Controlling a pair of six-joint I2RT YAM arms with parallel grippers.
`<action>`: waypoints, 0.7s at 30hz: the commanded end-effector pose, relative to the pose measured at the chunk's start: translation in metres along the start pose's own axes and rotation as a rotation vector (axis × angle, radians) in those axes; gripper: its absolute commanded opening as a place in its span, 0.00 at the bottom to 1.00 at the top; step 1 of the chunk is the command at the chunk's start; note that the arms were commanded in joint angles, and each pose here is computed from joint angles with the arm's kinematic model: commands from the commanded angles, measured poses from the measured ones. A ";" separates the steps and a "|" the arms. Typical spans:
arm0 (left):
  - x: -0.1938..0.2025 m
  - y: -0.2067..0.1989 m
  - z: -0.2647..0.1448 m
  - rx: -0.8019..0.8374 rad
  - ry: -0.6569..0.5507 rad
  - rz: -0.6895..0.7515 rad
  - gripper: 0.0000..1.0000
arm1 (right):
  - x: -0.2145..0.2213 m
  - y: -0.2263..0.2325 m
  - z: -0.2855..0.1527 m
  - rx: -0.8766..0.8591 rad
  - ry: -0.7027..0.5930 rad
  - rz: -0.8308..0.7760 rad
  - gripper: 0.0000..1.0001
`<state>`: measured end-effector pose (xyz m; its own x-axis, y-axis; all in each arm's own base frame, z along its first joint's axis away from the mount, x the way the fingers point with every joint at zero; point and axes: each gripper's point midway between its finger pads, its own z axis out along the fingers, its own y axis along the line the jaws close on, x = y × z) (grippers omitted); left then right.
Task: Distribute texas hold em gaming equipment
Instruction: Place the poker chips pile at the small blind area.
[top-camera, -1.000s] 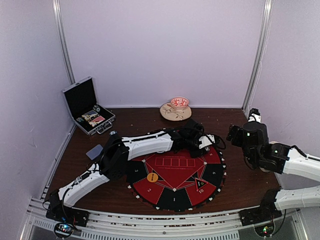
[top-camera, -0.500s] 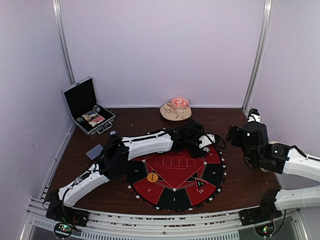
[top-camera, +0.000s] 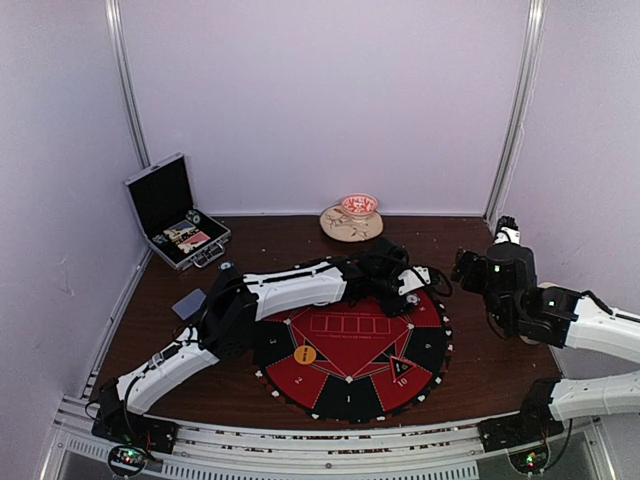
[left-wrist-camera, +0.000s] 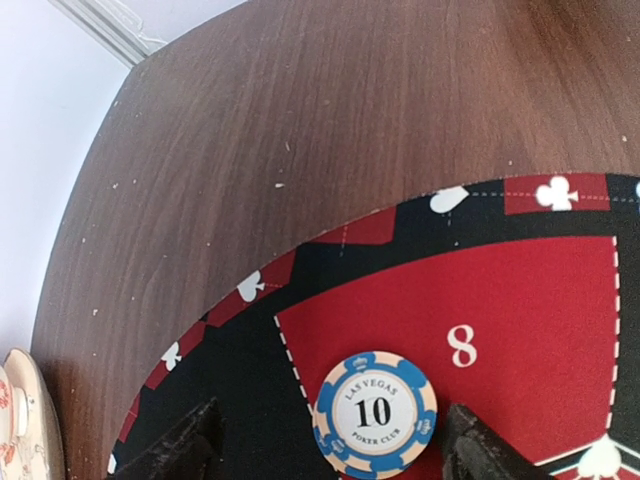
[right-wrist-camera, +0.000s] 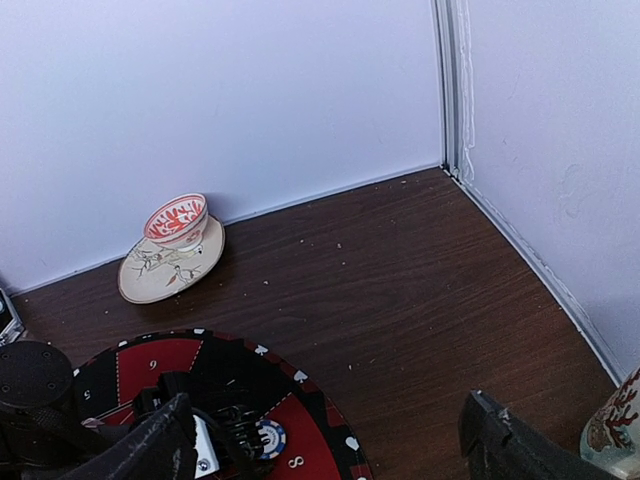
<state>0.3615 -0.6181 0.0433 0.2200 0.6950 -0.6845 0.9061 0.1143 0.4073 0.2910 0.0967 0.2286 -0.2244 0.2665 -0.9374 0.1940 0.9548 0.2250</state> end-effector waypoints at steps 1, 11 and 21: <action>-0.047 0.010 -0.033 0.021 -0.092 -0.030 0.84 | 0.014 0.000 0.008 0.023 0.026 -0.032 0.93; -0.075 0.014 -0.096 0.037 -0.095 -0.027 0.98 | 0.008 -0.010 0.025 0.109 0.032 0.013 1.00; -0.033 0.044 -0.166 -0.058 0.018 -0.060 0.98 | -0.013 -0.020 0.039 0.158 0.029 0.036 1.00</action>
<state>0.3146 -0.5508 0.1699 0.1976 0.6855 -0.7008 0.9152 0.1270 0.3823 0.3193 0.0727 0.2272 -0.2156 0.3157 -0.9241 0.3290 0.9145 0.2356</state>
